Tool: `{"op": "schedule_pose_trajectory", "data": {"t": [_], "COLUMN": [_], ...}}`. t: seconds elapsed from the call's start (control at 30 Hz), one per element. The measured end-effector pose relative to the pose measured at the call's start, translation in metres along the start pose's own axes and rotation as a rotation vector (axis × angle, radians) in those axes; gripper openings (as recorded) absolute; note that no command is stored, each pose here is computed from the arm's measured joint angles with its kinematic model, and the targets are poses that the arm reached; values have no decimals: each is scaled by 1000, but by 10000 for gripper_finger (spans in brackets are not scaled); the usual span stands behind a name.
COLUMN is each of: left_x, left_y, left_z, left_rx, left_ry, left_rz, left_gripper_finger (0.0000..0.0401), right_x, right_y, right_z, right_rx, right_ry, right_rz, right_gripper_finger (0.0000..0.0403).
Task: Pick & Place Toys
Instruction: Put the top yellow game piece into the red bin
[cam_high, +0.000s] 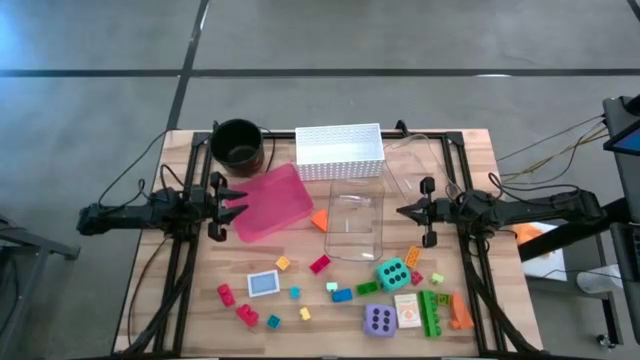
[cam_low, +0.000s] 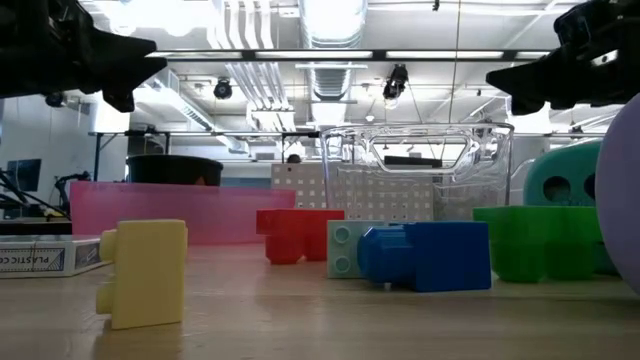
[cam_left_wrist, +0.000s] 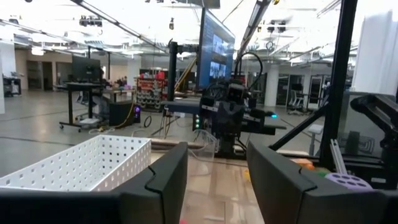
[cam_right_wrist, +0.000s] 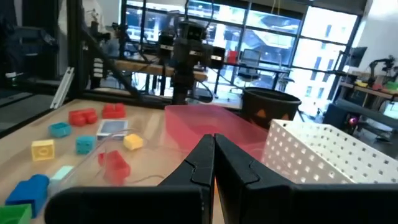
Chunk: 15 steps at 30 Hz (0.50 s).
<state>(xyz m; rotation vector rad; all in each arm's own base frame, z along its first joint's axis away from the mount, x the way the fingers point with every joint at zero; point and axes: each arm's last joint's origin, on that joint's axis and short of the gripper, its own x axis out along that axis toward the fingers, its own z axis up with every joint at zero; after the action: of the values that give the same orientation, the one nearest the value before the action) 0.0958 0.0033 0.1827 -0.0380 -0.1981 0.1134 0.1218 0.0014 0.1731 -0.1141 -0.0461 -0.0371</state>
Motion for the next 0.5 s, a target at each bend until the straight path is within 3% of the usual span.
{"op": "schedule_pose_trajectory", "data": {"t": [0.33,0.5], "left_x": [0,0], "left_y": [0,0], "left_z": [-2,-4], "left_rx": [2,4], "left_ry": [21,40], "left_rz": [1,1], "left_gripper_finger": [171,171], "right_x": [4,10], "right_y": [2,3], "right_z": [-5,6], "right_rx": [2,7], "right_ry": [57,71], "right_rz": [47,96], "right_gripper_finger": [9,9]}}
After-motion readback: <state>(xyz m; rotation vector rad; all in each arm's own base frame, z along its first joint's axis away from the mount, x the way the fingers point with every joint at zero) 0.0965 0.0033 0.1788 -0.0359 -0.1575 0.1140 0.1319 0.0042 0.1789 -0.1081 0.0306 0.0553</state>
